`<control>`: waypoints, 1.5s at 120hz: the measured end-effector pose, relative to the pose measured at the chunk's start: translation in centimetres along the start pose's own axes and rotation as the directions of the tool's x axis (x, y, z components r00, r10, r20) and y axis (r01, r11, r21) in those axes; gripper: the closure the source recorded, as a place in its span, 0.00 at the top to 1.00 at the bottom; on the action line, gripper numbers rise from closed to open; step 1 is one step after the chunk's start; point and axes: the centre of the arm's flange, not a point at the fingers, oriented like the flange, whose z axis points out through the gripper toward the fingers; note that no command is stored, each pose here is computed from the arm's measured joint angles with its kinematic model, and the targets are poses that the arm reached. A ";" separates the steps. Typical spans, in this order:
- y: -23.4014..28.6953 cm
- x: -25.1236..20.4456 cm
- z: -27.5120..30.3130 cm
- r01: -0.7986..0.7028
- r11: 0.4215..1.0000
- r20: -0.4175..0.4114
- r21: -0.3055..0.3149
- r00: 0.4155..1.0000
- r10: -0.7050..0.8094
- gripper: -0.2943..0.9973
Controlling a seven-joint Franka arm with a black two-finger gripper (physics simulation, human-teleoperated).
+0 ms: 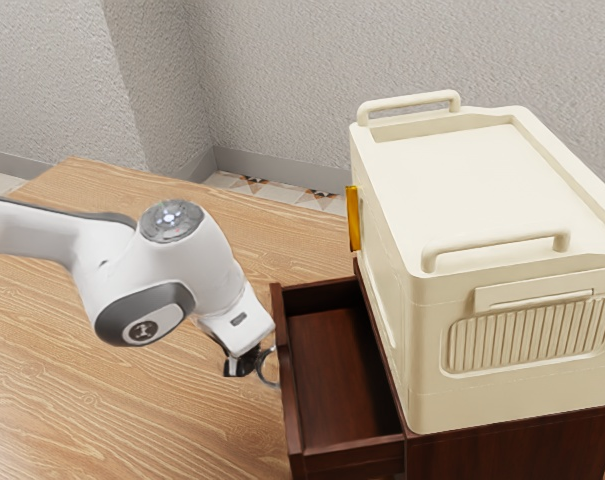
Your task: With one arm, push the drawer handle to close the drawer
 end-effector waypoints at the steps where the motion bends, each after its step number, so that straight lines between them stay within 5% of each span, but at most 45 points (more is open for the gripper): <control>1: 0.1 0.1 0.0 -0.002 1.000 -0.001 0.000 1.000 0.002 0.16; 150: -2.4 12.6 -0.6 -0.096 0.993 -0.094 0.073 0.990 0.103 0.16; 180: -1.9 12.0 -2.0 -0.073 0.993 -0.113 0.093 0.990 0.083 0.16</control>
